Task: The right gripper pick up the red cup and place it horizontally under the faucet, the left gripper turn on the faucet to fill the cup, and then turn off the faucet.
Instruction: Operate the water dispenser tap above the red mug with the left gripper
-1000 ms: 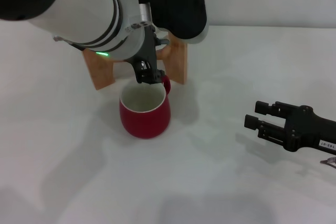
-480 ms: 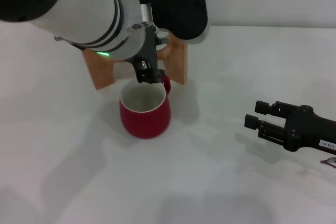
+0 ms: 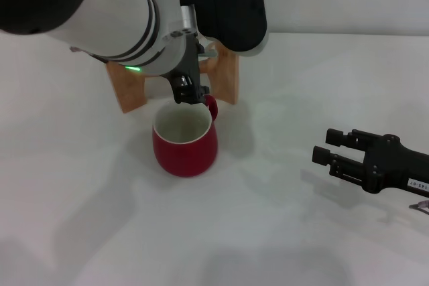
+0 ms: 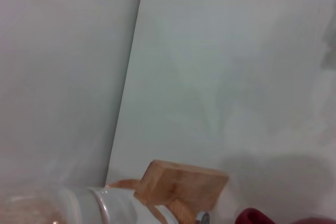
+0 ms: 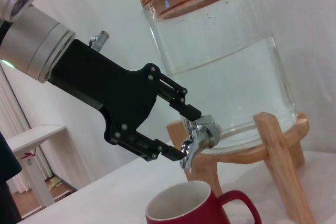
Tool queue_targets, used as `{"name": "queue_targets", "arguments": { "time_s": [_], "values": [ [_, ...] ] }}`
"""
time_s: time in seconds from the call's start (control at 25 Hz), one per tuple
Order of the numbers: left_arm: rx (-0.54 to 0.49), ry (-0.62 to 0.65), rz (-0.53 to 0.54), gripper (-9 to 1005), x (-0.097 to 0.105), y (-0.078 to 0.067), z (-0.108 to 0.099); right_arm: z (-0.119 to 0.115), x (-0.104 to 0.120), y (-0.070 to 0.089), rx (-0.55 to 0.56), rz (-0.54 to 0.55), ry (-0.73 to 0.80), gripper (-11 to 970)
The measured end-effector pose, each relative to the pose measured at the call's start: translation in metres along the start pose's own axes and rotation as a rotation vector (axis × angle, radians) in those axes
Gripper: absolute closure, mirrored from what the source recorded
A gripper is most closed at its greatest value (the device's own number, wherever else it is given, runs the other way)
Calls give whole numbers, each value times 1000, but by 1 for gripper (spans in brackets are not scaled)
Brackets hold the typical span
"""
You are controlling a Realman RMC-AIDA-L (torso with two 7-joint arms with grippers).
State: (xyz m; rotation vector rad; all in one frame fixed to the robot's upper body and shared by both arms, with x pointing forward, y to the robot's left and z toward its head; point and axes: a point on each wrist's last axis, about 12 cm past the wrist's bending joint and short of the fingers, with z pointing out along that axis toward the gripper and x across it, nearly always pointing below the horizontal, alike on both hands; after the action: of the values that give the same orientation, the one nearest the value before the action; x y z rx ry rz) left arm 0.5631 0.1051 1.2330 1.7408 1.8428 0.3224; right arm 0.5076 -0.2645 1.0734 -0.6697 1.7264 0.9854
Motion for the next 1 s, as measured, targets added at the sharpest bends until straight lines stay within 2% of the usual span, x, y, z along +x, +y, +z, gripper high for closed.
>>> {"name": "queue_targets", "arguments": {
  "time_s": [1.0],
  "values": [
    [2, -22, 52, 365, -11, -10, 2, -2, 2, 1, 2, 4, 1, 428]
  ]
}}
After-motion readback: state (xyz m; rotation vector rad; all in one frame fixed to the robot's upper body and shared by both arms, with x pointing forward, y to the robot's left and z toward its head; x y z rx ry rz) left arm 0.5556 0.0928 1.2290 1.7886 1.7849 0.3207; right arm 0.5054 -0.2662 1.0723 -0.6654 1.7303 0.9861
